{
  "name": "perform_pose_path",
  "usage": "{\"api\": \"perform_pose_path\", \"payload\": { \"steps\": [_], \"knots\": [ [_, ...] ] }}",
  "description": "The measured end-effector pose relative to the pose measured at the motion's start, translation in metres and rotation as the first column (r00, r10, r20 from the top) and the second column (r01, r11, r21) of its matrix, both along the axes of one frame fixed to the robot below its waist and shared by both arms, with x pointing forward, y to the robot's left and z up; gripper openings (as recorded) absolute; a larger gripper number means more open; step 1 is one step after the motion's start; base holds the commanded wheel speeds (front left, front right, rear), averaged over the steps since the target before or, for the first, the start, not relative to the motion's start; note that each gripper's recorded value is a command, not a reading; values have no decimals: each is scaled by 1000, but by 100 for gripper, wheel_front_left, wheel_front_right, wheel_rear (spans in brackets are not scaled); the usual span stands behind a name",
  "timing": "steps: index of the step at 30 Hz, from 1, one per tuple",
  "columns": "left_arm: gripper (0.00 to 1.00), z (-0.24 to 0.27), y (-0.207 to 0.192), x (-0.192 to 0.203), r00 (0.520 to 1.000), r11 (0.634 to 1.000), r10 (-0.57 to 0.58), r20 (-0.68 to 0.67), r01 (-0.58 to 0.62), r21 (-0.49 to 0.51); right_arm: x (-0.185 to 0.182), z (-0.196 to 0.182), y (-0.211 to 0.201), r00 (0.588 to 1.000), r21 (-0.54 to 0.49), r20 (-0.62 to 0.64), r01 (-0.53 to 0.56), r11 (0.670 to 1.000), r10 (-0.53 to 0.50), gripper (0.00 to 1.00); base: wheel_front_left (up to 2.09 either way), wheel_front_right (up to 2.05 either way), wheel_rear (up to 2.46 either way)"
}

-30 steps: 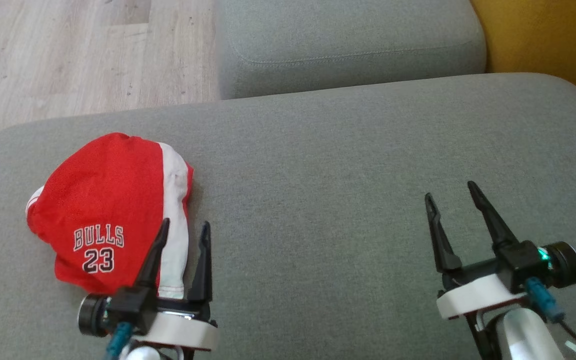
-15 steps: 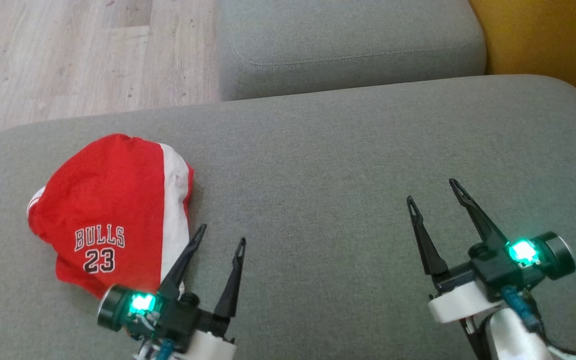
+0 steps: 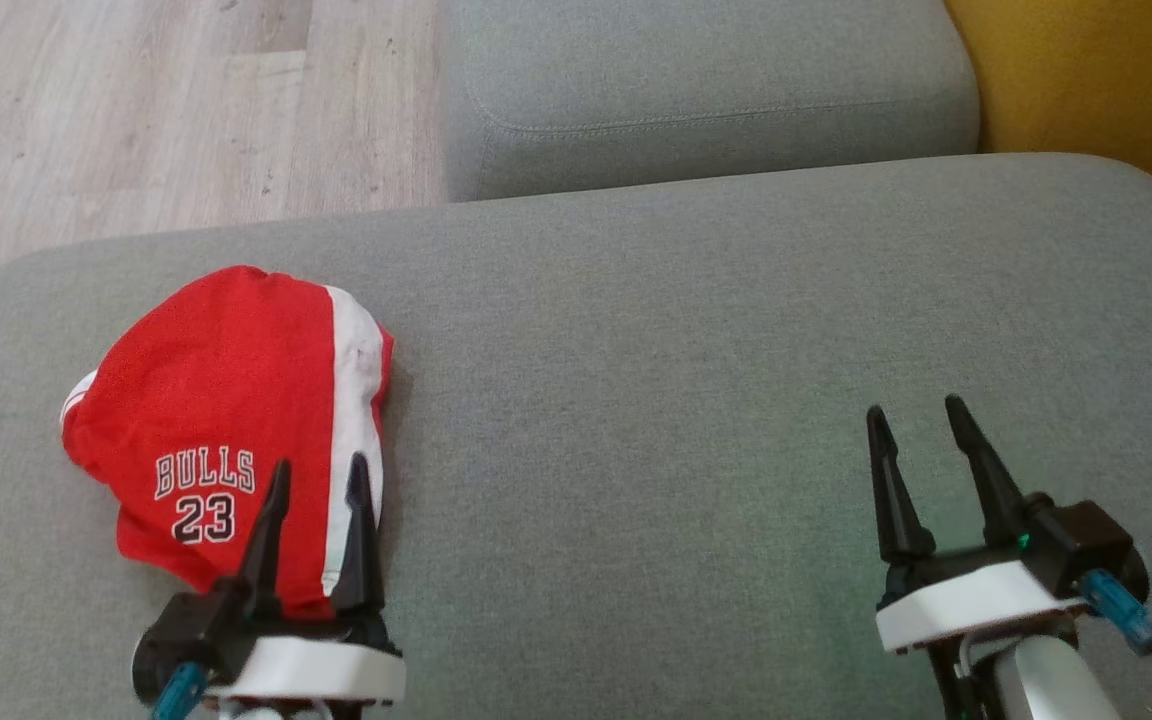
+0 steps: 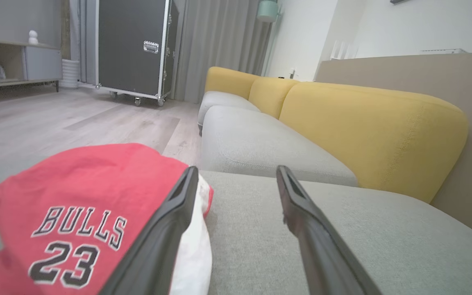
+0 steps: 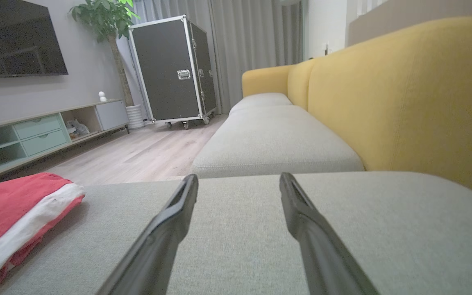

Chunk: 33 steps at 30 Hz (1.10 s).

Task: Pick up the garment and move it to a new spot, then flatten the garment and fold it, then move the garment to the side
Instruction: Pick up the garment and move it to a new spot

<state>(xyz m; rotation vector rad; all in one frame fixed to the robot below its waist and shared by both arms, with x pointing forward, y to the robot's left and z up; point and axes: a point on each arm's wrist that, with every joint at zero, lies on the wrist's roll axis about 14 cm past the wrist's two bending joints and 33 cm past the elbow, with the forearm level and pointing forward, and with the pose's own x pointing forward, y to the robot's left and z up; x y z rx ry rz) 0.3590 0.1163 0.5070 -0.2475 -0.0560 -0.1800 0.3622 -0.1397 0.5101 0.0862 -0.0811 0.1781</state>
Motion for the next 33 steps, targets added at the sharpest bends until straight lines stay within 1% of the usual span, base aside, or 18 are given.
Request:
{"api": "perform_pose_path", "payload": {
  "steps": [2,4,5,6,11,17,20,25,28,33],
  "knots": [
    [100,-7,3,-3,1000,1000,12,-26,-13,-28,-2,-9,-2,999,27,-33,9,1000,-9,100,0,0,0],
    [100,-13,3,-5,999,999,11,-51,-14,-50,-3,-19,-4,998,36,-63,17,999,-15,100,0,0,0],
    [100,-20,3,-7,997,996,13,-77,-19,-83,-5,-28,-6,996,35,-92,25,999,-22,100,0,0,0],
    [100,-22,3,-7,996,995,13,-88,-22,-95,-6,-31,-8,994,34,-104,29,999,-25,100,0,0,0],
    [100,-25,3,-7,995,995,13,-98,-22,-99,-6,-37,-11,992,31,-120,39,999,-35,100,0,0,0],
    [100,-25,9,-10,995,994,36,-96,-45,-99,-3,-35,-4,993,29,-115,18,999,-15,100,0,0,0],
    [100,-24,17,-12,994,993,61,-95,-71,-99,0,-33,5,994,28,-110,-10,1000,13,100,0,0,0],
    [100,-22,34,-19,989,988,116,-88,-124,-95,2,-30,29,991,25,-101,-85,996,87,100,0,0,0],
    [100,-21,50,-24,984,983,163,-78,-169,-77,4,-26,44,987,27,-89,-130,991,132,100,0,0,0],
    [100,-20,71,-37,970,968,234,-73,-239,-74,6,-22,70,975,34,-80,-206,978,208,100,0,0,0]
  ]
}}
